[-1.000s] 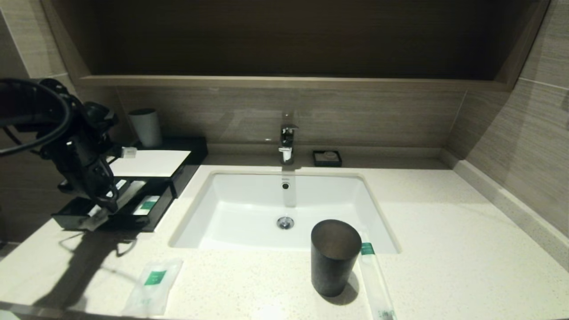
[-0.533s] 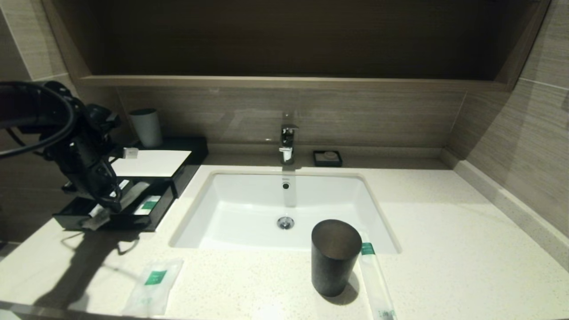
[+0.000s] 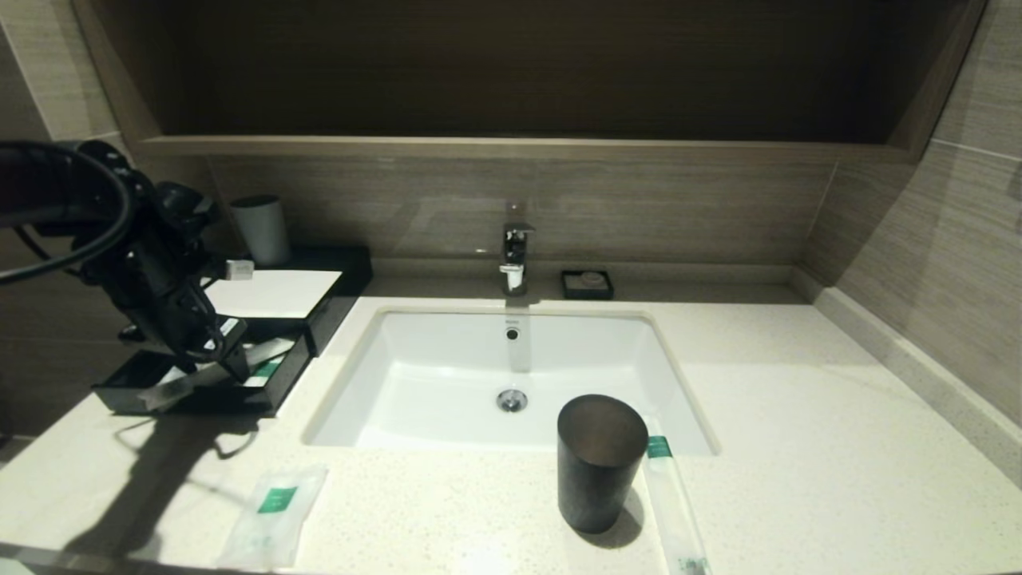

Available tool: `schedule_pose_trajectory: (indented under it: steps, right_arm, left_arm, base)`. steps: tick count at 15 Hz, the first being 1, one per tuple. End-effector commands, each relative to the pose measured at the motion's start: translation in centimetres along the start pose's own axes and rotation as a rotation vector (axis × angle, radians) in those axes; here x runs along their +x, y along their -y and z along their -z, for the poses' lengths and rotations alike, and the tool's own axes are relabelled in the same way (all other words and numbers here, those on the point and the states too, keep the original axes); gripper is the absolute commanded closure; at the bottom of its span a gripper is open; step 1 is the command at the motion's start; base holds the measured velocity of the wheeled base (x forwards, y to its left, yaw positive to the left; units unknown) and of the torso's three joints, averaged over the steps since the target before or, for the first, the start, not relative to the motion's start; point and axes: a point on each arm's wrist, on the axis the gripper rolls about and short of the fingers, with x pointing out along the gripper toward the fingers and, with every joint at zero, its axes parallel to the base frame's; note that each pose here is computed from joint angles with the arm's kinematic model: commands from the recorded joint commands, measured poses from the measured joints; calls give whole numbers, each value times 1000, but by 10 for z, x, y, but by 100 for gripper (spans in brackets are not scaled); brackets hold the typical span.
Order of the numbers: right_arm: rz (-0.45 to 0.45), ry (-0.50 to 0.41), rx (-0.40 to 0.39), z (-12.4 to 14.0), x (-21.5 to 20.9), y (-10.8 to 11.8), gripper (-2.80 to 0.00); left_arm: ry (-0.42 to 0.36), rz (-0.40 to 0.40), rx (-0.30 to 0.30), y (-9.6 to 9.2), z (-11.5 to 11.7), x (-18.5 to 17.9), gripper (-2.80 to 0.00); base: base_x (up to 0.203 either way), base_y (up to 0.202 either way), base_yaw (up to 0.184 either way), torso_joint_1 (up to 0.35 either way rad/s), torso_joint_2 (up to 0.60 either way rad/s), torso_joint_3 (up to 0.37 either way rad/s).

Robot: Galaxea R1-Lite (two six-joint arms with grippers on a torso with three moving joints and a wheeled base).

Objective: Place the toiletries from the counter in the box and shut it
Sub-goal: Place the bathroom toiletry into the drawer

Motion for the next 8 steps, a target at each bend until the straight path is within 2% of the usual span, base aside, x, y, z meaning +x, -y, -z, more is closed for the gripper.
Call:
schedule_pose_trajectory:
  steps: [1,6,8]
  right_arm:
    - [0,0,0,0,0,0,0]
    - [0,0,0,0,0,0,0]
    - [0,0,0,0,0,0,0]
  left_arm:
    - [19,-8,-3,-1,3,-10,-280]
    - [89,-27,-32,-8,11,-33,-280]
    - [152,-45,-76,-12,12,-46,-280]
  base:
    - [0,0,0,0,0,0]
    - [0,0,0,0,0,0]
    - [0,0,0,0,0,0]
